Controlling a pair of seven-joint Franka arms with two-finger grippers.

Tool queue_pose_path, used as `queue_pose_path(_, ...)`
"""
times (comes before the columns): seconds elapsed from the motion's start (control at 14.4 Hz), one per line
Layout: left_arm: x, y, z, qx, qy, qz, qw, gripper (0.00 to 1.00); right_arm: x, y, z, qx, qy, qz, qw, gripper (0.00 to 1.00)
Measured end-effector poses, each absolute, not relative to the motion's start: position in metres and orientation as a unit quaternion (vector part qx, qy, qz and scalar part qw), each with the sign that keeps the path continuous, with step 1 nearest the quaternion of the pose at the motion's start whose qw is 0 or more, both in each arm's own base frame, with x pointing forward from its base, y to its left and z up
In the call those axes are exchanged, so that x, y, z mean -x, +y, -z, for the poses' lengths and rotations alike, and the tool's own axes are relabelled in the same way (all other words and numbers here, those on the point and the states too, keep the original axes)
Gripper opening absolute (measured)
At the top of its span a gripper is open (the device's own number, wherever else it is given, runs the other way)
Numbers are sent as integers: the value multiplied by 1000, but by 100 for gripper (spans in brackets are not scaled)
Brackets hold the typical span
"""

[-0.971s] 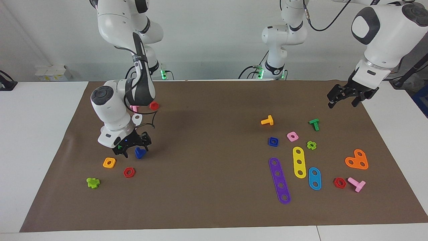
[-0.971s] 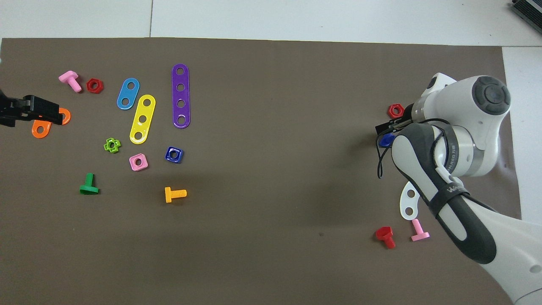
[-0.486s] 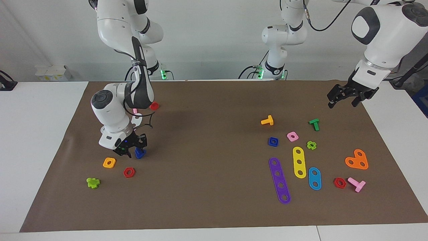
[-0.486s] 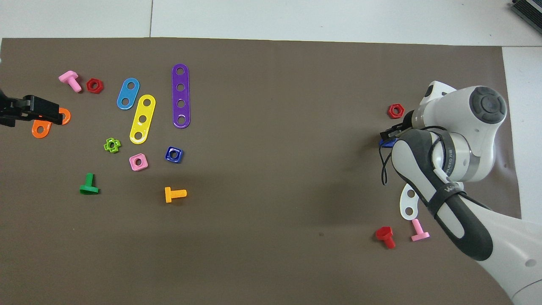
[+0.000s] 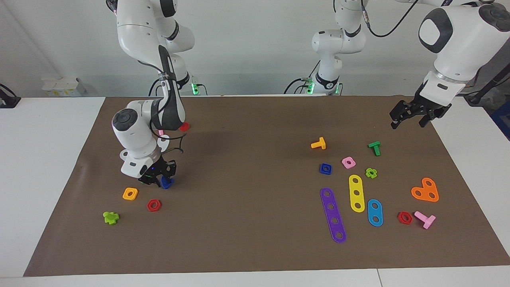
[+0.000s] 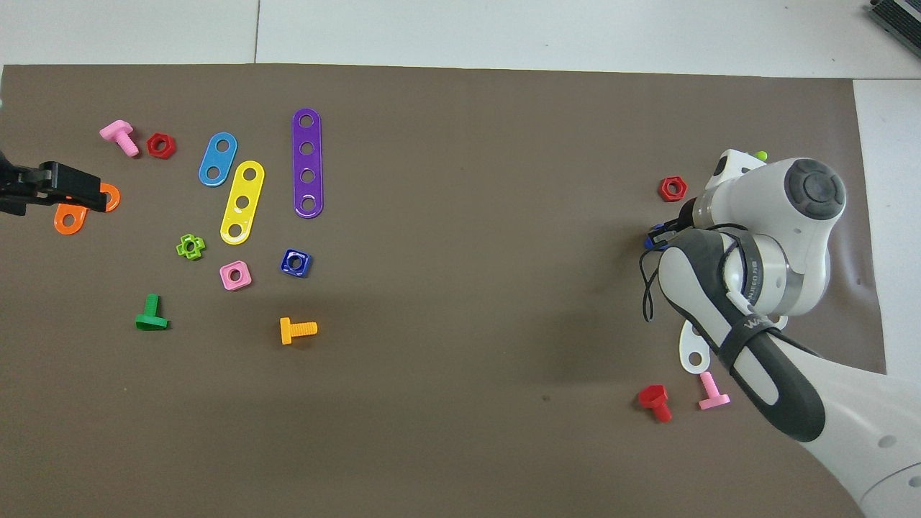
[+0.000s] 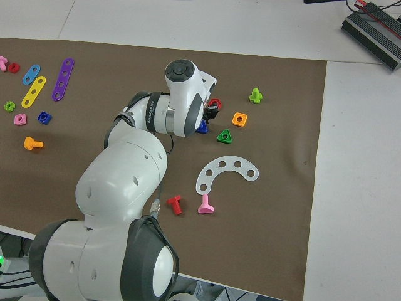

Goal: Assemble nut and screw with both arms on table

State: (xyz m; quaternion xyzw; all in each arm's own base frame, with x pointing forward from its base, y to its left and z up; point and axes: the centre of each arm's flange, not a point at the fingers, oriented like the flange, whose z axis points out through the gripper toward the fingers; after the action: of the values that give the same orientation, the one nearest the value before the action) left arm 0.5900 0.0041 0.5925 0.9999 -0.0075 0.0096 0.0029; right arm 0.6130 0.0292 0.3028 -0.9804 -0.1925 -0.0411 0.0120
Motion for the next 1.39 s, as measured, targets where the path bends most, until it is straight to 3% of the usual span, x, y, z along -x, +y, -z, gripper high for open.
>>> queue_pose_path(0.07,-590,4,-592,-1000,-8,-10,3,100,-613,29,-302,981,-189,41,13,23)
queue_pose_path(0.14,-590,4,-592,-1000,-8,-10,3,100,-613,29,-302,982,-185,42,15,19)
queue_pose_path(0.42,-590,4,-592,-1000,-8,-10,3,100,-621,31,-320,984,-167,51,23,19)
queue_pose_path(0.69,-590,4,-592,-1000,-8,-10,3,100,-634,57,-397,991,-108,66,40,19)
queue_pose_path(0.83,-590,4,-592,-1000,-8,-10,3,100,-633,101,-433,993,-82,65,51,19)
queue_pose_path(1.04,-590,4,-592,-1000,-8,-10,3,100,-619,193,-452,994,-40,71,67,19)
queue_pose_path(1.39,-590,4,-592,-1000,-8,-10,3,100,-574,360,-414,991,9,93,94,19)
